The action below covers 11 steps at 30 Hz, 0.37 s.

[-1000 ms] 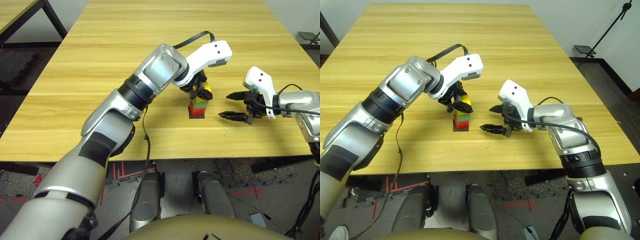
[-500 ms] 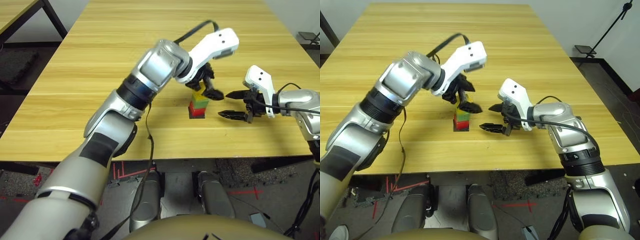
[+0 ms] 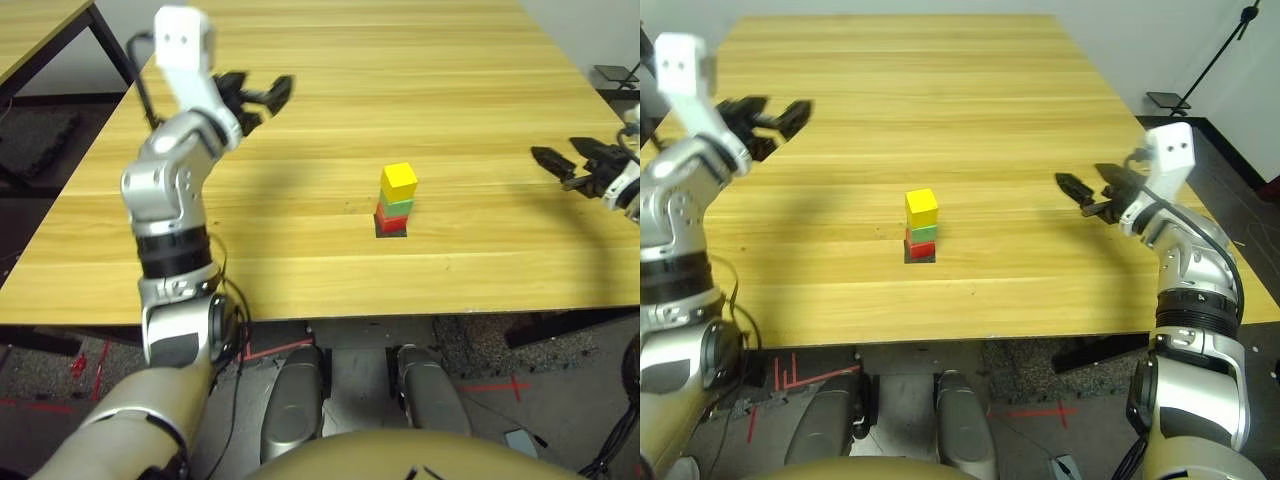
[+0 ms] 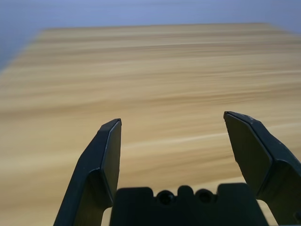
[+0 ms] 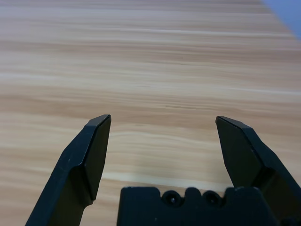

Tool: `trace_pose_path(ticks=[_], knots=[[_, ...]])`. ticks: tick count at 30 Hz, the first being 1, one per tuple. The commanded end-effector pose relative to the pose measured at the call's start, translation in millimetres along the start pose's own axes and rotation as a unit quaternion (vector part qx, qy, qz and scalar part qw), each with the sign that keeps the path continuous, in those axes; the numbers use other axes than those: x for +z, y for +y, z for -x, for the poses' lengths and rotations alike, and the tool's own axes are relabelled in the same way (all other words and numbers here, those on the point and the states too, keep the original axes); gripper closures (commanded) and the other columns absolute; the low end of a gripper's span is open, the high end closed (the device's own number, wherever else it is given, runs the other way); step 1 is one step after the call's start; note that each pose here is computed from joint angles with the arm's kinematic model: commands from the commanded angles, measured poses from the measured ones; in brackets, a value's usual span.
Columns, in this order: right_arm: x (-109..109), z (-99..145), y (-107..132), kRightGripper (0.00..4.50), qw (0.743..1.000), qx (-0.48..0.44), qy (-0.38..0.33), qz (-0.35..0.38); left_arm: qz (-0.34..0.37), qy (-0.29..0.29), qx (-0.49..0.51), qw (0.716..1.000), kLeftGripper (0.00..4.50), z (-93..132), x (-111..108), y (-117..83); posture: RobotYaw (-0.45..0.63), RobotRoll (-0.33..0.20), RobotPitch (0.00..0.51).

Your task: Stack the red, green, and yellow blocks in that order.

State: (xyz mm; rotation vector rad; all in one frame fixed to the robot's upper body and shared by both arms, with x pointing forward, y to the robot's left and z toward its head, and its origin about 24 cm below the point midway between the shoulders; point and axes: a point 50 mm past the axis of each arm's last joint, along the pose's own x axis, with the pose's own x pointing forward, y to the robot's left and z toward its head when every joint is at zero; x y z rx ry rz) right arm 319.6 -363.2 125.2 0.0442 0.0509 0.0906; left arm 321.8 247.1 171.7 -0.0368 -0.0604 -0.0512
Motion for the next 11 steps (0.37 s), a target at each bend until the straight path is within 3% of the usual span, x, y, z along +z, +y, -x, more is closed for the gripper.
trace_pose_path(ticks=[1,6,11], knots=[[-6,7,-15,0.0,0.998,-0.058,-0.008,-0.002,-0.019,-0.018,0.01,1.0,0.06,8,-17,-6,0.1,-0.099,0.091],[-12,5,-14,0.0,0.997,-0.072,-0.006,-0.002,-0.012,-0.021,0.044,0.999,0.06,17,-39,-5,0.11,-0.107,0.091],[-19,6,-14,0.0,0.996,-0.09,-0.007,-0.009,-0.009,0.019,0.057,0.998,0.06,33,-68,-15,0.12,-0.104,0.087]])
